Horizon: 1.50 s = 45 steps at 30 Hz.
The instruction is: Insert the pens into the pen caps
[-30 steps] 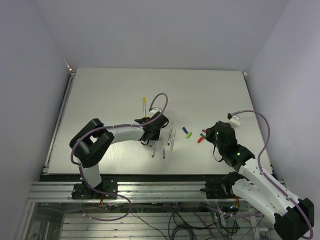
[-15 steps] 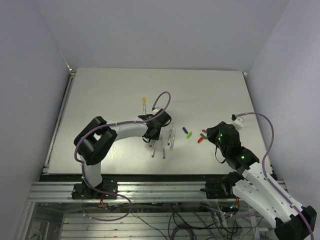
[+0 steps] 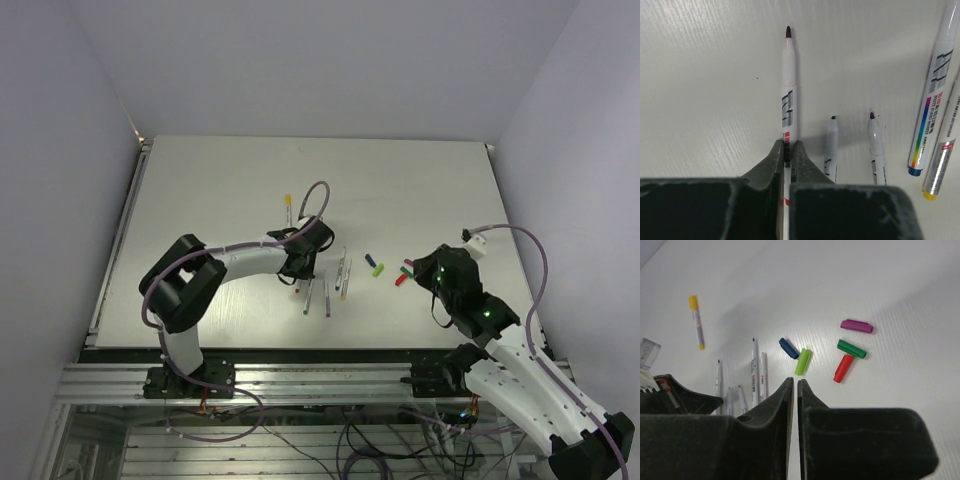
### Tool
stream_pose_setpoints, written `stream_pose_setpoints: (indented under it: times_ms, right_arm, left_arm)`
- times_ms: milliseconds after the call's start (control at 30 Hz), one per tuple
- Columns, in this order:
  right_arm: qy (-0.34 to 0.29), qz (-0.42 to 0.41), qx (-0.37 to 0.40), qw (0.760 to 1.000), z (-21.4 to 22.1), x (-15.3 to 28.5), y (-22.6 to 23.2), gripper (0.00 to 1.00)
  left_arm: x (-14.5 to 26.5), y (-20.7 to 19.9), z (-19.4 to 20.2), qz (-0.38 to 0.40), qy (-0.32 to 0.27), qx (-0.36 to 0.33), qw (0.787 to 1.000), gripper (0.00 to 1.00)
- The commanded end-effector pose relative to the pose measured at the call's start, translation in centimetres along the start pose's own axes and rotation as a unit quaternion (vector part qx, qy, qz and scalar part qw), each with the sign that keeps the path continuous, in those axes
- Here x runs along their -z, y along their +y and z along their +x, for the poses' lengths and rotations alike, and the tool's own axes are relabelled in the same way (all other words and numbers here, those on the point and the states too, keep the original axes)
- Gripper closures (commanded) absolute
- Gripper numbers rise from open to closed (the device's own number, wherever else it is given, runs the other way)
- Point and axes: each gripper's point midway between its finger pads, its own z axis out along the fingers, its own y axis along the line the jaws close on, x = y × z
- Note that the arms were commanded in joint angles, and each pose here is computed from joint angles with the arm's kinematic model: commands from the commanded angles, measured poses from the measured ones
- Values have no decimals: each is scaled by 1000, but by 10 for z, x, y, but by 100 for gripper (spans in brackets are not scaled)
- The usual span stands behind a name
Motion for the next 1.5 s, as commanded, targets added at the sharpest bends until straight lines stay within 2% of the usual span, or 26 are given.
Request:
stream_pose_setpoints:
  times_ms: [0, 133, 267, 400, 533, 667, 833, 1033, 1167, 1467]
  right_arm:
    - [13, 12, 7, 1000, 1, 5, -4, 91]
    - [37, 49, 4, 998, 15, 3, -19, 85]
    - [72, 107, 12, 992, 34, 1, -42, 82]
    - [86, 146, 23, 985, 43, -1, -58, 83]
    - [90, 152, 20, 984, 50, -7, -61, 82]
    - [96, 162, 18, 982, 58, -20, -61, 80]
    - [112, 175, 24, 978, 69, -38, -60, 73]
    - [101, 185, 20, 977, 68, -56, -55, 65]
    - [96, 186, 17, 978, 66, -66, -48, 60]
    - [91, 204, 27, 974, 63, -82, -43, 61]
  left_arm:
    - [-18, 29, 65, -26, 97, -8, 995, 93]
    - [-12, 28, 64, -6, 79, -2, 997, 93]
    - [7, 21, 40, 24, 28, 19, 999, 93]
    - [39, 17, 9, 46, -28, 36, 998, 93]
    - [77, 24, -12, 51, -78, 44, 995, 93]
    - [106, 28, -14, 68, -107, 50, 991, 93]
    - [127, 33, 4, 91, -129, 66, 985, 93]
    - [131, 40, 29, 111, -126, 86, 982, 93]
    - [136, 39, 33, 120, -128, 86, 981, 93]
    - [136, 33, 30, 124, -130, 72, 981, 93]
